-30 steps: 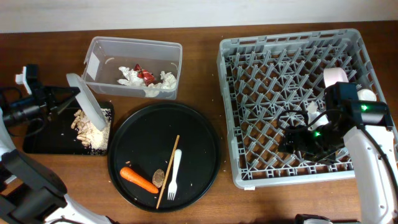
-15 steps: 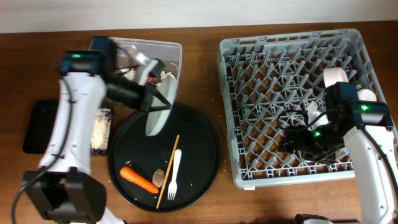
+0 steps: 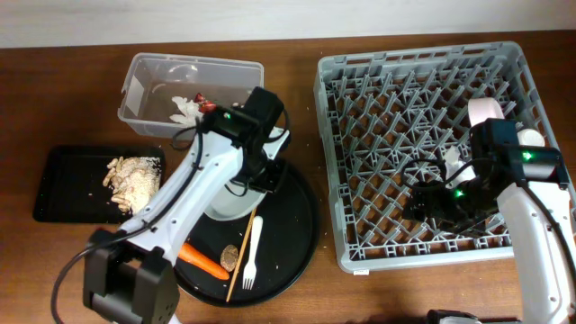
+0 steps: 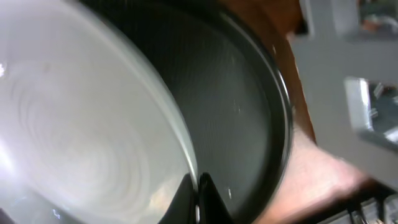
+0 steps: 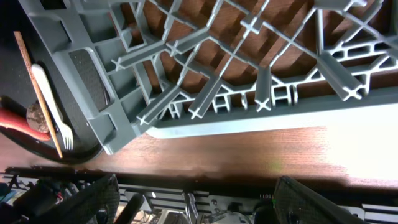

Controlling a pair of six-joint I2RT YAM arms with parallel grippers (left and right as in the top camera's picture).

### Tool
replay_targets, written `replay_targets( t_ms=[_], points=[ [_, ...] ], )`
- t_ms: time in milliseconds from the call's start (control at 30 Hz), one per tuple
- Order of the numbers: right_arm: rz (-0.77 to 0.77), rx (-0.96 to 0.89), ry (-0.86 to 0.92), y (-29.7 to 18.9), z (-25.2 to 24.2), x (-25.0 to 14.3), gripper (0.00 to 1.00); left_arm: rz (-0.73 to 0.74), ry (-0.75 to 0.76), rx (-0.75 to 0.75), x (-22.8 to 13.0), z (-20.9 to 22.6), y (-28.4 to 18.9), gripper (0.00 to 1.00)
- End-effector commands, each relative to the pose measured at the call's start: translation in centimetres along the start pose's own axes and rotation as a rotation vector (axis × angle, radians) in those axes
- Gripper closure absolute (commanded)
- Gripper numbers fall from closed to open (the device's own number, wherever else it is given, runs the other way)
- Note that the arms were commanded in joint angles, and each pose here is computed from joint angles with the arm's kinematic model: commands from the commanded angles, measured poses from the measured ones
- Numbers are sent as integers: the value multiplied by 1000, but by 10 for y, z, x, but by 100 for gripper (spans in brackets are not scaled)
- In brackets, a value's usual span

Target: Sort waste into correct bins and load items into the dishwasher rack

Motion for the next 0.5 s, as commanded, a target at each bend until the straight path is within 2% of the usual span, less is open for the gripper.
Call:
replay_targets(
  t_ms=[0,133,167,233,267,367,467],
  points=[
    [-8,-8,-9,-1,0,-3,17,17,-12,16,-11,4,23,99],
    [-8,-8,-9,-1,0,-3,17,48,-16,15,-19,6,35,98],
    [-8,-8,-9,-1,0,-3,17,47,-17,15,-19,6,35,92],
    [-5,-9,-8,-1,0,-4,16,51,-18,15,-20,6,35,29],
    [-4,-9,-8,-1,0,-4,16,55,-18,16,-20,6,35,18],
    [-3,-9,-8,-2,0,-4,16,55,-19,22,-19,5,18,17],
    [-13,-6,-22,-4,1,-7,16,-82,-48,107,-18,18,-34,15]
  ],
)
Point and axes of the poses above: each gripper's point midway between its finger pads, its own y axis out along the fingers, its own z axis along the line the jaws close on, x = y × z, the point moved 9 cm from there along -y, back along the fingers, and after that the axes turned 6 degrees about y, right-handed, at the moved point
